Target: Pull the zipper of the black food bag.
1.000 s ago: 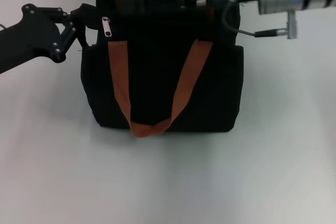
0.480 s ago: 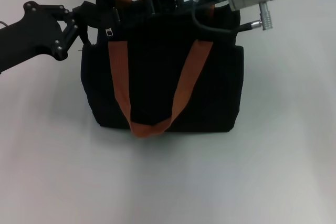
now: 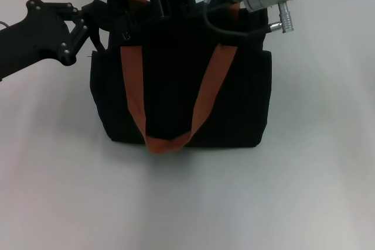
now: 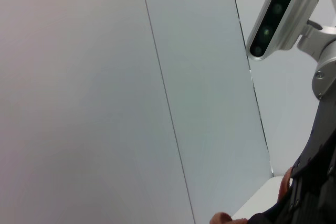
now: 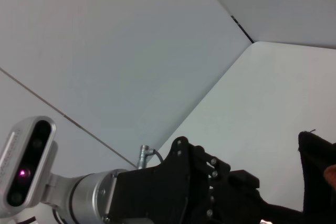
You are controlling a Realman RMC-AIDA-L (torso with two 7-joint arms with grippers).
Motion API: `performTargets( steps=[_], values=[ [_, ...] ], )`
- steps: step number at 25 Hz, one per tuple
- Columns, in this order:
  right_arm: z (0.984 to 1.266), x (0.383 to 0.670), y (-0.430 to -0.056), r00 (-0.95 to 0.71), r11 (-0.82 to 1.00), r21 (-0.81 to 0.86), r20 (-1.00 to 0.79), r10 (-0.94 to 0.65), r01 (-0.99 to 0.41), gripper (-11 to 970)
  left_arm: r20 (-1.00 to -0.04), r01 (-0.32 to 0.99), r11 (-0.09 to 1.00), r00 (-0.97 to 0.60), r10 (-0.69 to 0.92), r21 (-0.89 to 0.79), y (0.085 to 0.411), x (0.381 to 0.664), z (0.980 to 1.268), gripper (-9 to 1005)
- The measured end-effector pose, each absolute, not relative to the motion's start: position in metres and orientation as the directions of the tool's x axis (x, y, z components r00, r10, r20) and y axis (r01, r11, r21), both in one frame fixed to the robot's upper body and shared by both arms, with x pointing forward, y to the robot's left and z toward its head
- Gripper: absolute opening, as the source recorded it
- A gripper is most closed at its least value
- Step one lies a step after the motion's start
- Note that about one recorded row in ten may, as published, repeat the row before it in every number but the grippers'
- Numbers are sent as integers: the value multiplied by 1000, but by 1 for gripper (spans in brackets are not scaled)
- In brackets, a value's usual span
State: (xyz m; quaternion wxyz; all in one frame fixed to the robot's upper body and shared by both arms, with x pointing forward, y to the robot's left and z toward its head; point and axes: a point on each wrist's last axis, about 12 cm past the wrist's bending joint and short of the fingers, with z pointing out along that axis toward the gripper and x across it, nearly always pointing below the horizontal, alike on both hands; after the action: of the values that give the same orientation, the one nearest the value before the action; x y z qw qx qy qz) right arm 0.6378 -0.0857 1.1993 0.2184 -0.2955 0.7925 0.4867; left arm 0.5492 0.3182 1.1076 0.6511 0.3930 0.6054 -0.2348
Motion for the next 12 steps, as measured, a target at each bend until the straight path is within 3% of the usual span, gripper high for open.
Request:
performTargets(
  steps=[1,12],
  values=[
    [1199,638,-85,-730,354,641,-634,-255,-681,387,-973,783,579,158,168,227,318,549,1108,24],
    [1195,639,-77,-720,392,610,-639,-272,-689,392,-974,798,558,175,145,227,313,549,1111,24]
  ],
)
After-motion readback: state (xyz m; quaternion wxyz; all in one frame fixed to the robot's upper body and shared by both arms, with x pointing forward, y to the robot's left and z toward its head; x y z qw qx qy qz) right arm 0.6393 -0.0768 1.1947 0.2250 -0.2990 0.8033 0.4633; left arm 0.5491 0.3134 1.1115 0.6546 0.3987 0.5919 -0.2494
